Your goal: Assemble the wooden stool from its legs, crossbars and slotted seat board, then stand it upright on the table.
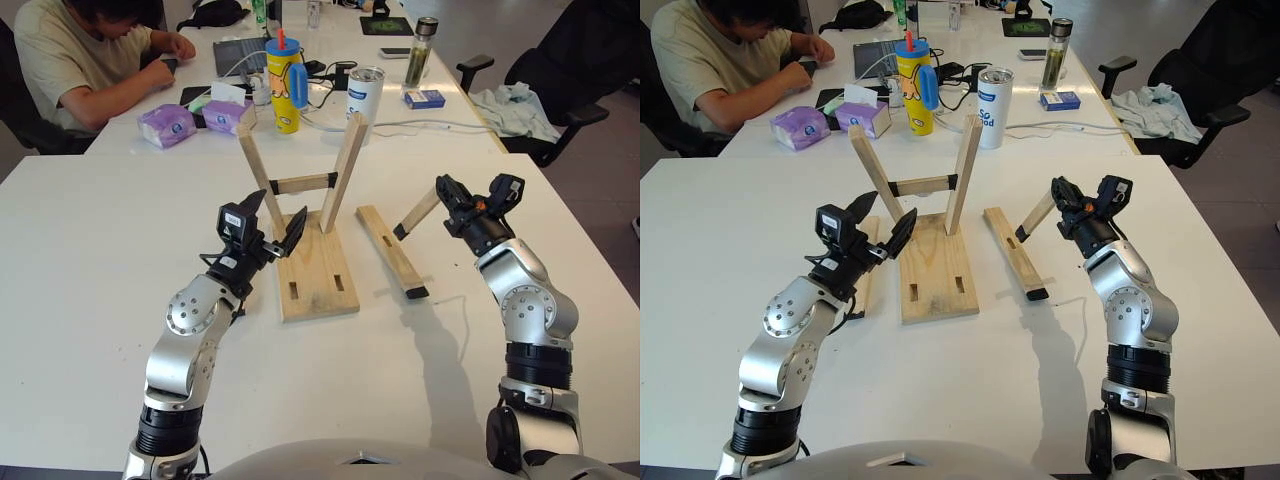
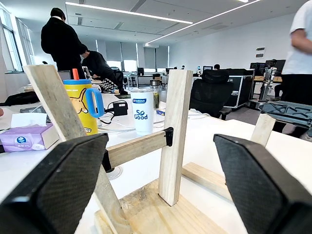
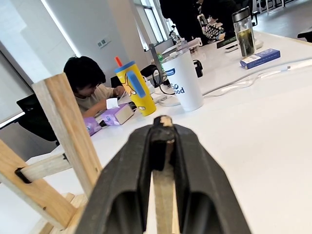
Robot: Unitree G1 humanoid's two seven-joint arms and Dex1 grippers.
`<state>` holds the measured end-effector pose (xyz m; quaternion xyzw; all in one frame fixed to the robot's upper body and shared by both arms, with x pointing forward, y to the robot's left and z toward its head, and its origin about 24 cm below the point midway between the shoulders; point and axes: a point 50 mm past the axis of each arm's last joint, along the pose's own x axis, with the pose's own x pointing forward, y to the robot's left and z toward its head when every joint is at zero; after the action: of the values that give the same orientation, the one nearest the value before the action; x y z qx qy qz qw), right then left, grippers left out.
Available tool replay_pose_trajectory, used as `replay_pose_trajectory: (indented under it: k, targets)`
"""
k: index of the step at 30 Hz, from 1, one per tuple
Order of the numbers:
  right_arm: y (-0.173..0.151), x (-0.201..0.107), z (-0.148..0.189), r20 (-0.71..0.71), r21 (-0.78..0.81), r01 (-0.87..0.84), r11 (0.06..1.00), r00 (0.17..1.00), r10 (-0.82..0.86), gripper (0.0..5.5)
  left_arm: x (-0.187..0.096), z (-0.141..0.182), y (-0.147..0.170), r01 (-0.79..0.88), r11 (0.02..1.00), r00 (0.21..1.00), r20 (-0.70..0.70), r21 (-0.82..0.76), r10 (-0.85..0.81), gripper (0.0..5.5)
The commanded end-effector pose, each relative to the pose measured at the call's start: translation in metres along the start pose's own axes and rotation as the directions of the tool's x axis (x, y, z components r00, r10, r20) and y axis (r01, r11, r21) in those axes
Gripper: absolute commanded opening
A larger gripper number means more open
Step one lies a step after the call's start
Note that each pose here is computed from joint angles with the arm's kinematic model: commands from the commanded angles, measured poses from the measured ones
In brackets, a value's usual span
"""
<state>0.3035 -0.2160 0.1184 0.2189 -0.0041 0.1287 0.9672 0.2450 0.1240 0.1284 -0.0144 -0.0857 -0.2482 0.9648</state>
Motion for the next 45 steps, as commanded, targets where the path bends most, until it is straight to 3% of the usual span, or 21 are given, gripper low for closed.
replay_pose_trajectory:
  k: [1, 13, 27, 34, 38, 44, 45]
  targets:
    - [0.001, 0.01, -0.008, 0.02, -0.004, -0.001, 1.0, 1.0, 0.001, 0.46, 0.005, -0.001, -0.002, 0.021, 1.0, 1.0, -0.003, -0.001, -0.021, 4.0]
    - [-0.001, 0.018, -0.027, -0.008, -0.023, -0.006, 1.0, 1.0, 0.006, 0.46, 0.009, -0.002, 0.0, 0.025, 1.0, 1.0, -0.011, 0.001, -0.025, 4.0]
    - [-0.003, -0.003, -0.062, -0.152, -0.32, 0.039, 0.947, 0.984, -0.092, 0.46, 0.007, -0.002, 0.002, 0.0, 1.0, 1.0, -0.015, 0.013, 0.0, 4.0]
    - [0.002, -0.013, -0.091, -0.239, -0.355, 0.025, 0.935, 0.964, -0.117, 0.45, 0.007, -0.004, 0.001, -0.012, 1.0, 1.0, -0.019, 0.014, 0.012, 4.0]
    - [0.003, -0.013, -0.092, -0.22, -0.377, 0.031, 0.926, 0.968, -0.122, 0.45, 0.01, -0.002, 0.003, -0.012, 1.0, 1.0, -0.014, 0.021, 0.012, 4.0]
    - [0.014, -0.002, -0.063, -0.079, -0.417, 0.016, 0.909, 0.995, -0.054, 0.45, 0.009, -0.003, 0.004, -0.021, 0.999, 1.0, -0.014, 0.026, 0.022, 4.0]
    - [0.017, 0.0, -0.056, -0.054, -0.411, 0.005, 0.912, 0.998, -0.03, 0.82, 0.009, -0.003, 0.004, -0.022, 0.999, 1.0, -0.014, 0.027, 0.023, 4.0]
